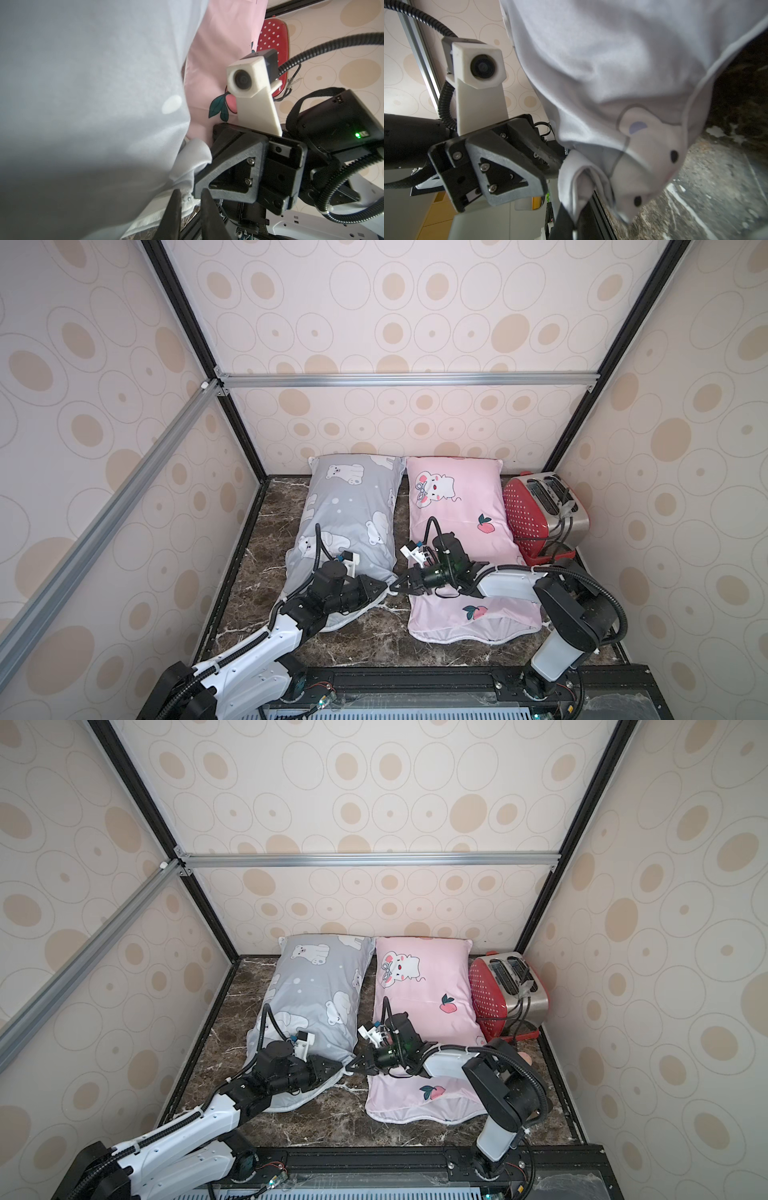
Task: Zip up pillowcases
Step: Zip the zipper on the pillowcase.
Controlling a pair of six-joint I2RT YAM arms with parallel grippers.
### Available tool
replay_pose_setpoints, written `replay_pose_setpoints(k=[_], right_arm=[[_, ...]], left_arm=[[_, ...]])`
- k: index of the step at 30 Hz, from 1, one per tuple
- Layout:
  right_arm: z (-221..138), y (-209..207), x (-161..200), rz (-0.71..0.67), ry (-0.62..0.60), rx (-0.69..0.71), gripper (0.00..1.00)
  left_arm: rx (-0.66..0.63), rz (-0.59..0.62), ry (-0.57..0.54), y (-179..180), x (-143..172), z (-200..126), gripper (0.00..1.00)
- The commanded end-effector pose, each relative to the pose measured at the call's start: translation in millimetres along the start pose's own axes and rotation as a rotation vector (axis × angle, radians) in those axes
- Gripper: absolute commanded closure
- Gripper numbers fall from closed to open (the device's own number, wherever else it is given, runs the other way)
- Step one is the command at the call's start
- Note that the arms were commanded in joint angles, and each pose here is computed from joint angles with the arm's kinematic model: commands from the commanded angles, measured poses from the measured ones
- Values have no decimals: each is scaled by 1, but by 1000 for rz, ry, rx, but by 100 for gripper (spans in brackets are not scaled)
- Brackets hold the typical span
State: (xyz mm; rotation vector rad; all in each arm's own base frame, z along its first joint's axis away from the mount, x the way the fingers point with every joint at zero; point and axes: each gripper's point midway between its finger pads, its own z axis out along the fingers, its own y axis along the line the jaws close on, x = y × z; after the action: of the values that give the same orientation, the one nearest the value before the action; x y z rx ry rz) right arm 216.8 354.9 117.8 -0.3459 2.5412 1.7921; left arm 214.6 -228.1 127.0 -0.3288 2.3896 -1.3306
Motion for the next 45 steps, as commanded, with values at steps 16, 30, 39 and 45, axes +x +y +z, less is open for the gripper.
replay_pose_setpoints(k=[16, 30, 39, 45], right_arm=[[2, 11, -3, -1, 1, -95, 100], [0, -15, 1, 14, 1, 10, 100], [-2, -5, -3, 3, -12, -18, 100], [-1, -4, -4, 8, -15, -24, 100]], left_arm=[[46, 12, -4, -13, -3, 4, 62], [28, 8, -18, -8, -3, 1, 70], [-11, 5, 3, 2, 1, 5, 71], [-9, 3, 6, 3, 1, 6, 73]])
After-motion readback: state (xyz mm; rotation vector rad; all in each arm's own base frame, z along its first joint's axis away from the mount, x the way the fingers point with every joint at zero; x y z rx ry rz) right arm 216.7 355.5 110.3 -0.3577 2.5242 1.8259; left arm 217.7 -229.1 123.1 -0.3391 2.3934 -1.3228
